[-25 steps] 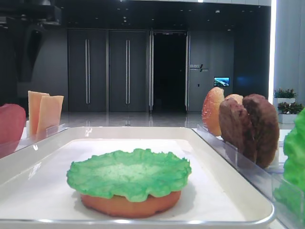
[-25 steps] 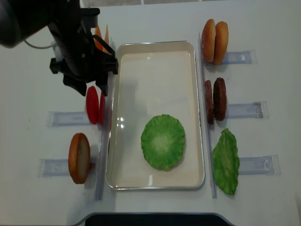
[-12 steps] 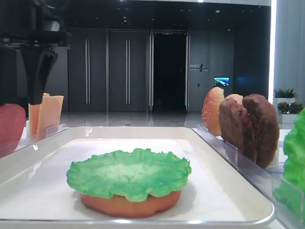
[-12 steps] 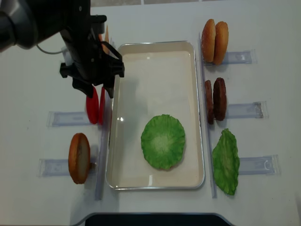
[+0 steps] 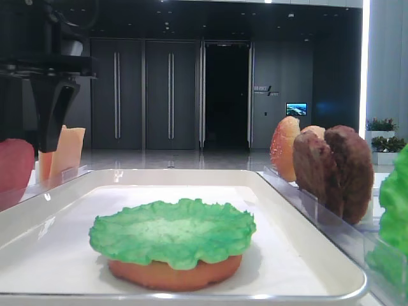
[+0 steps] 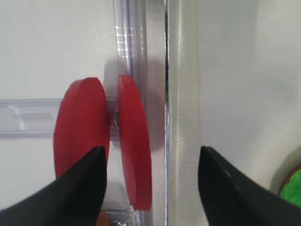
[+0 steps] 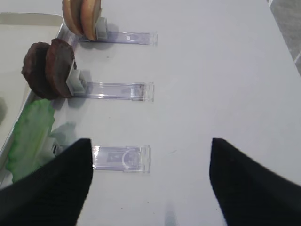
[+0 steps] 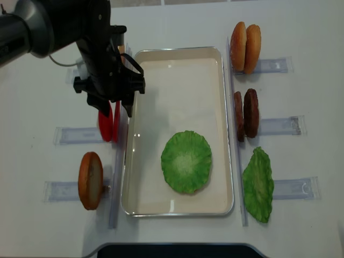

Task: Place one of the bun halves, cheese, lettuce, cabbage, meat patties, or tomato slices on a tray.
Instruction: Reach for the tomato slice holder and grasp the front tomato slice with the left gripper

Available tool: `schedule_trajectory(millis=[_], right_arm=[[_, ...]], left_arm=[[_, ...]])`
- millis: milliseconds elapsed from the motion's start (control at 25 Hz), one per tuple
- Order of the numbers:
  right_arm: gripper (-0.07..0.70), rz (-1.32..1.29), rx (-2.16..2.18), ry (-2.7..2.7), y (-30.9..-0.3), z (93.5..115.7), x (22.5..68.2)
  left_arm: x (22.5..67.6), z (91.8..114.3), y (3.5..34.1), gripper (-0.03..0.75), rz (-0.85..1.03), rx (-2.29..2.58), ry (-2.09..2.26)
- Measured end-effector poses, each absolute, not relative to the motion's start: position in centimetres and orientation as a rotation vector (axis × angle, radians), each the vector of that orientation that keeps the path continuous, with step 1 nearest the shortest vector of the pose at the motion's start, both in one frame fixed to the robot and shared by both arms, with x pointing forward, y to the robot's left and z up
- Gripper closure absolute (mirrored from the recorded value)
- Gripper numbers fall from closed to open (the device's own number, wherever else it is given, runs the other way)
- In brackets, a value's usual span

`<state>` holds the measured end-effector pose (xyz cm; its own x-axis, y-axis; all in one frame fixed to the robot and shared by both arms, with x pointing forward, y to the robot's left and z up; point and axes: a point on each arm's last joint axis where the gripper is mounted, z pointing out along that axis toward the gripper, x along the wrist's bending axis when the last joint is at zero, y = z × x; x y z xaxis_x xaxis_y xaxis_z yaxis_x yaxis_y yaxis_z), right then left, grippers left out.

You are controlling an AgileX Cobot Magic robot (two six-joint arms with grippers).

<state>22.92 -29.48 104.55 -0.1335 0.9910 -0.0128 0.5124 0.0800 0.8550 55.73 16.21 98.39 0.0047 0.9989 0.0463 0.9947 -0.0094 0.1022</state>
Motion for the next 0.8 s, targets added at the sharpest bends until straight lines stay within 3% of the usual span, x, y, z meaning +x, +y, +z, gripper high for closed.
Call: schedule_trajectory(millis=[640,800], right_arm=[[0.108,0.958,1.496,1.723,-29.5,104.5,22.9],[0.108,0.958,1.496,1.723,-29.5,104.5,22.9]], left_arm=[[56.2,96.8,16.0,0.277,0.149,2.22,2.205],[56.0,96.8,16.1,0.355,0.141,2.231,2.221]])
